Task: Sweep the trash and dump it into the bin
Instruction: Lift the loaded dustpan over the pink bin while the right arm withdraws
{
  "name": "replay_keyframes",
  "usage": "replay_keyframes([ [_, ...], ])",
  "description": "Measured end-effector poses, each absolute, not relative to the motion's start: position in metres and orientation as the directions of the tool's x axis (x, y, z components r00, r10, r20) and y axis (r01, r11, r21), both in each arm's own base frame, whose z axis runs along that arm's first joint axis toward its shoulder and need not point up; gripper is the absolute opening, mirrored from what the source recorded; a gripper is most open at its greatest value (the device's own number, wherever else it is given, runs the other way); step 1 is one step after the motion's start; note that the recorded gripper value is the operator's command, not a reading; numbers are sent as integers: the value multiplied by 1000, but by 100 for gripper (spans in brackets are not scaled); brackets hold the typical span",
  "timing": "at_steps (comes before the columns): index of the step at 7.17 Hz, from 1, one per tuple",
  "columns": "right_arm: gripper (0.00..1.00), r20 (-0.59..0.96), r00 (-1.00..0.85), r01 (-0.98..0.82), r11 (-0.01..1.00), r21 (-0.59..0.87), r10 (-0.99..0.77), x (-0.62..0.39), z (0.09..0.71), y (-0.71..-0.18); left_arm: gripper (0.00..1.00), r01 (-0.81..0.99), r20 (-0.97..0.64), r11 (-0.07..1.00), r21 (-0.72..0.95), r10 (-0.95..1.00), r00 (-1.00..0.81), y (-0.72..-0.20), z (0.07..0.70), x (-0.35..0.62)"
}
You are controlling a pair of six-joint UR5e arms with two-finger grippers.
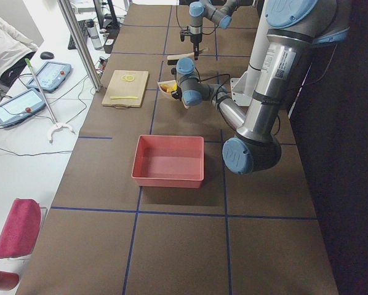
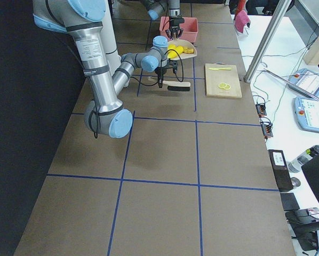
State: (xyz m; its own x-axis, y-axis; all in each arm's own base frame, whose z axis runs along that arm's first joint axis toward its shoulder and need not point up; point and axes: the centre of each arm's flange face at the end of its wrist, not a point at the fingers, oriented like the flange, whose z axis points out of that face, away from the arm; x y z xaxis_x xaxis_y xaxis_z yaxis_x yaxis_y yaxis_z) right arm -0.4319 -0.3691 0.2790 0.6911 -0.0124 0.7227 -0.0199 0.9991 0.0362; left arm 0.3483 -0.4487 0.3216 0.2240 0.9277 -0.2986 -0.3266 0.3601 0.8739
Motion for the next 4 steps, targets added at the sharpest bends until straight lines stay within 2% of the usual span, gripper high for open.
replay_keyframes([
  [4, 0, 726, 688, -36, 999, 40, -4, -432, 275, -370, 0, -257, -345, 401, 879, 908, 239, -461, 399, 223],
])
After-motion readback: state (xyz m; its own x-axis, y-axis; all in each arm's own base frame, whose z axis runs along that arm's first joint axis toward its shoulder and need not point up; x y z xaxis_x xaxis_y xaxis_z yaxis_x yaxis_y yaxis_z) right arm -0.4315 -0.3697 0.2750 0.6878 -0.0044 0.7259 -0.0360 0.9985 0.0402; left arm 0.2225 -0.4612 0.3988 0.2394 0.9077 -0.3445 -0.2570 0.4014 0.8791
